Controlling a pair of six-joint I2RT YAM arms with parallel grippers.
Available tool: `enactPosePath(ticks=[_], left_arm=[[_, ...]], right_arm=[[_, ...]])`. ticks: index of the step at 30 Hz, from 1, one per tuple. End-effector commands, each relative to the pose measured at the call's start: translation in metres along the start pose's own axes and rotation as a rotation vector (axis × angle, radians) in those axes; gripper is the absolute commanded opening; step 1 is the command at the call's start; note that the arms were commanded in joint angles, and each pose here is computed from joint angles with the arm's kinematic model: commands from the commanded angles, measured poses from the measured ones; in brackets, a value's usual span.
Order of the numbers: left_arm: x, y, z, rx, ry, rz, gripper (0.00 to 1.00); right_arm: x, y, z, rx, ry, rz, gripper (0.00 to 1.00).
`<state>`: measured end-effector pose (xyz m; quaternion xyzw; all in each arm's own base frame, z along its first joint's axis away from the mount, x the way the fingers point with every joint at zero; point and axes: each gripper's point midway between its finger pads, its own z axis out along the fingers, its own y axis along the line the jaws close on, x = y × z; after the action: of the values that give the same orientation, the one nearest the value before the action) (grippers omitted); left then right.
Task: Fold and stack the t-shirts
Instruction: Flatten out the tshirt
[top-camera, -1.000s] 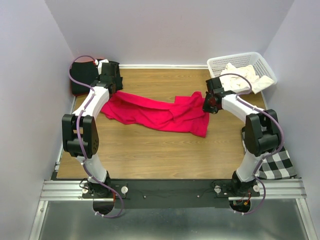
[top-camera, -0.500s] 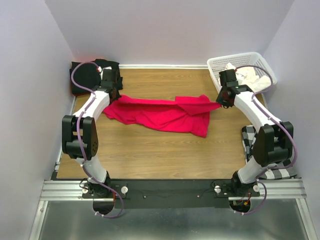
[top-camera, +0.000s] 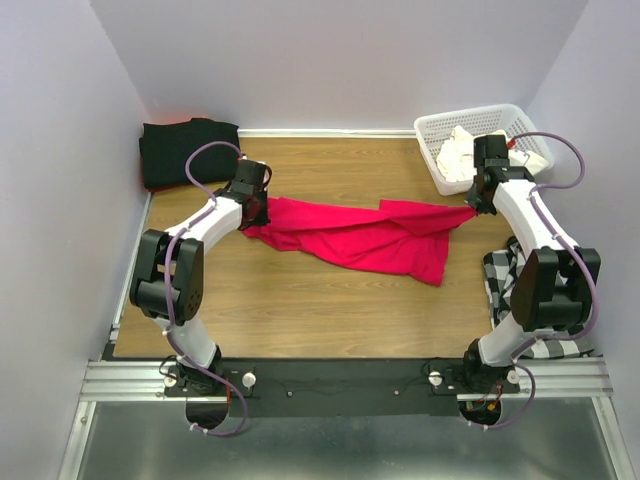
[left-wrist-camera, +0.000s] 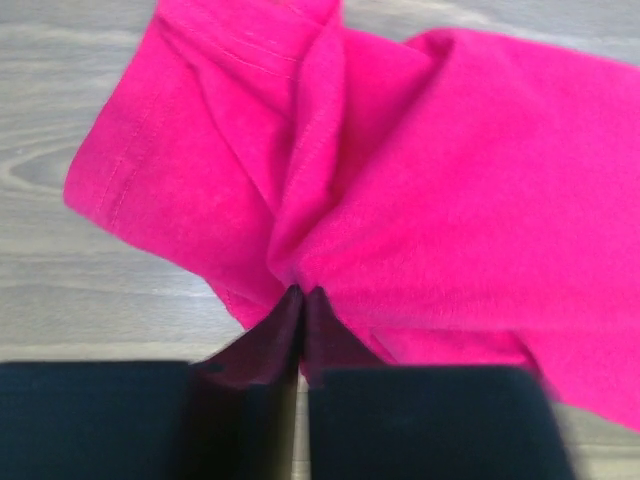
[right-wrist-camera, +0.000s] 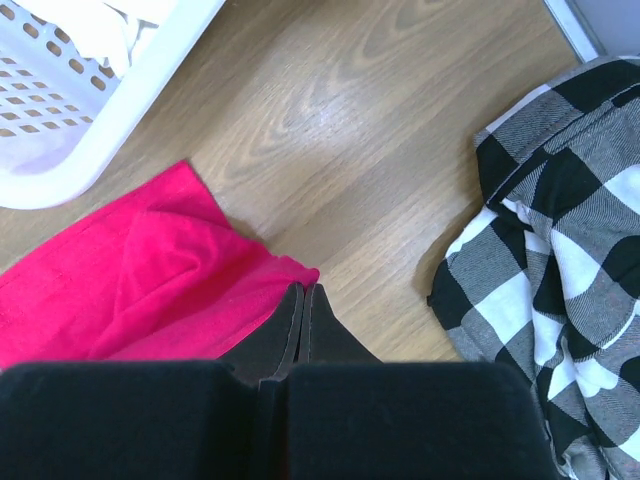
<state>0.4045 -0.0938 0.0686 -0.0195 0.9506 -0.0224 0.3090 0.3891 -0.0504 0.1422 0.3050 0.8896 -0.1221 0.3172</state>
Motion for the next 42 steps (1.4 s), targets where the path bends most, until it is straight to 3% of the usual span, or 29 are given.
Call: enactPosePath(ticks=[1, 5, 9, 15, 23, 42], left_arm=[[-0.01, -0.009, -0.018, 0.053, -0.067, 0.019, 0.28], [-0.014, -0.009, -0.029, 0.061, -0.103, 0.016, 0.44], [-0.021, -0.011, -0.046, 0.085, -0.152, 0.017, 0.52], [0.005, -0.024, -0.038, 0.137, -0.071, 0.066, 0.51], [0.043, -0.026, -0.028, 0.134, 0.023, 0.083, 0.38], [0.03, -0.03, 0.007, 0.096, -0.001, 0.041, 0.38]], right_arm=[[-0.005, -0.012, 0.002, 0.067, -0.018, -0.012, 0.01], [-0.005, -0.021, 0.006, 0.086, -0.012, 0.0, 0.01], [-0.005, -0.024, 0.009, 0.094, -0.005, 0.006, 0.01], [-0.002, -0.022, 0.011, 0.084, 0.009, 0.009, 0.01], [-0.001, -0.02, 0.013, 0.073, 0.016, 0.014, 0.01], [-0.001, -0.009, 0.016, 0.03, 0.035, 0.008, 0.01]])
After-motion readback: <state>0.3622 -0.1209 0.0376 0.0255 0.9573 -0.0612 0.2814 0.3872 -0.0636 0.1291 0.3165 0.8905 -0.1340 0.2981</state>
